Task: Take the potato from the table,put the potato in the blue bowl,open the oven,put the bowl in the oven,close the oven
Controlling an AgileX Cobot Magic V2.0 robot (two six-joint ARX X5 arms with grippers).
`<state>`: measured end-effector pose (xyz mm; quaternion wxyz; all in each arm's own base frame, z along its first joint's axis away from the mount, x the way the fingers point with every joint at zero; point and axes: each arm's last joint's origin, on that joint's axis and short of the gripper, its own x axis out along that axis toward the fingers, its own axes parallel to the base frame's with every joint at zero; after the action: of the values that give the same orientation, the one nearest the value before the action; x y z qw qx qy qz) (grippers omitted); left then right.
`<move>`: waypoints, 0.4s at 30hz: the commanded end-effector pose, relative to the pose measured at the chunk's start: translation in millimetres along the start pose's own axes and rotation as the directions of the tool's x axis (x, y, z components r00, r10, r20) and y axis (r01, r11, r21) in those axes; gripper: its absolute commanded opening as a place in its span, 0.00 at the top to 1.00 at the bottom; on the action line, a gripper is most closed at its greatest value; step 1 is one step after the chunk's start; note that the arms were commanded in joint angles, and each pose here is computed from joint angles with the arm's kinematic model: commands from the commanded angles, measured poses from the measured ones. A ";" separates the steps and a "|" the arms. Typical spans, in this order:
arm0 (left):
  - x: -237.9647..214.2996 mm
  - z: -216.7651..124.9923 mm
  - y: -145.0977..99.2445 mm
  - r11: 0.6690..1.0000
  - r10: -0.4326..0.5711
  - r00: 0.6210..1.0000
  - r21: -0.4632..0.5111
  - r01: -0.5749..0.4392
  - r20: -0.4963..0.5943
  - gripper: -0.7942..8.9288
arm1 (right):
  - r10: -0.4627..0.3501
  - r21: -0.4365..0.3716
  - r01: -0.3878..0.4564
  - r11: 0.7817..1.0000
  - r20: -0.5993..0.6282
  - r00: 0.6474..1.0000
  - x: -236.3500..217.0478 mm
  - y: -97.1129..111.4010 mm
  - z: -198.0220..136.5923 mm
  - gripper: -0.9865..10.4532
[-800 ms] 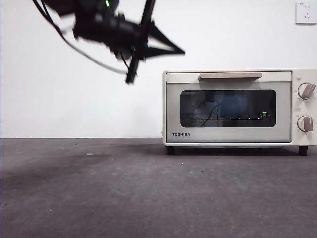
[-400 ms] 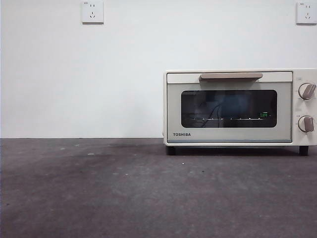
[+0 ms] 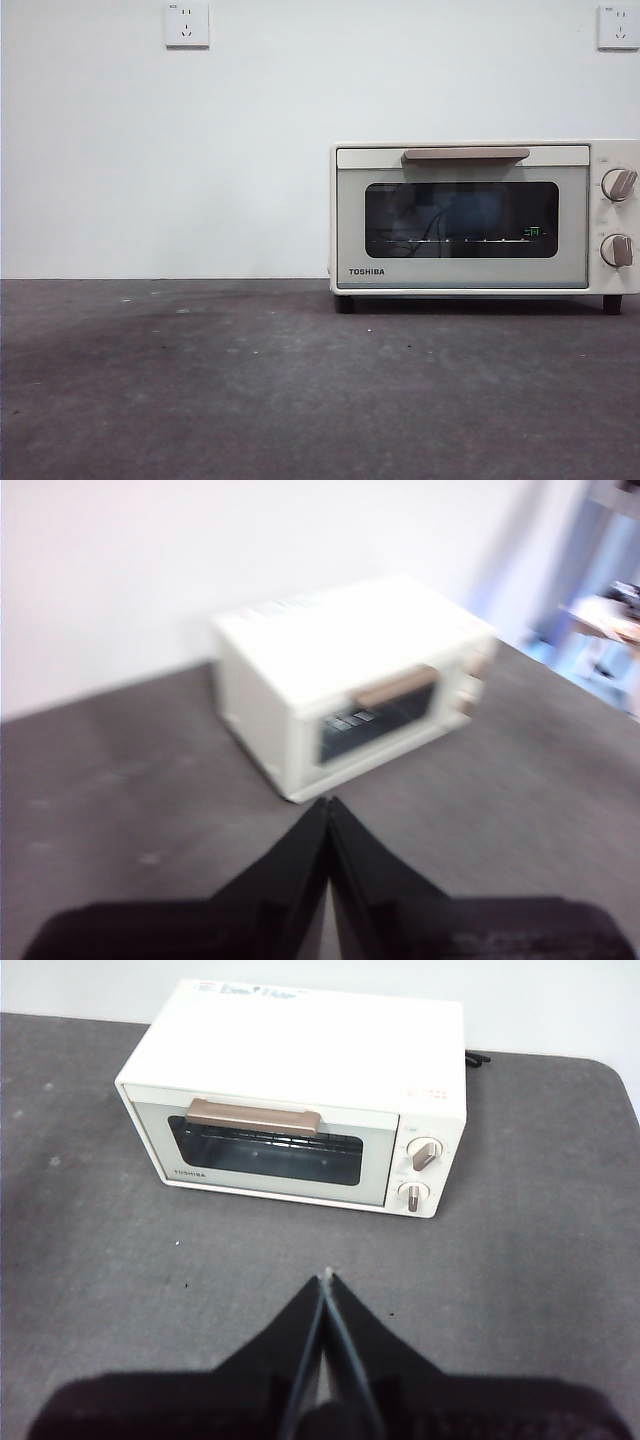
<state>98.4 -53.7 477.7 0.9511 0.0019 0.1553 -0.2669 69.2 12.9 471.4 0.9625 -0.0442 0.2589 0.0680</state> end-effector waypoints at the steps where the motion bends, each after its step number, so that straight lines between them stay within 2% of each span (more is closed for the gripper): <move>1: -15.0 -2.6 0.9 0.998 0.055 0.998 0.022 -0.056 0.031 0.92 | 0.001 -0.021 -0.001 1.000 -0.008 1.000 -1.0 0.0 -1.4 0.91; 6: -27.0 -4.3 -0.1 0.998 0.050 0.997 0.023 -0.051 0.060 0.92 | 0.001 -0.019 -0.002 1.000 -0.056 0.998 -1.1 0.0 -5.8 0.91; 12: -16.8 -3.1 0.7 0.998 0.052 0.998 0.022 -0.052 0.034 0.92 | 0.002 -0.022 -0.004 1.000 -0.098 0.995 8.5 0.8 -3.1 0.91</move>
<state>81.4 -43.3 480.4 0.9597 0.0052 0.1362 -0.2457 72.1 13.5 466.3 0.9521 -0.0543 0.2928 0.0690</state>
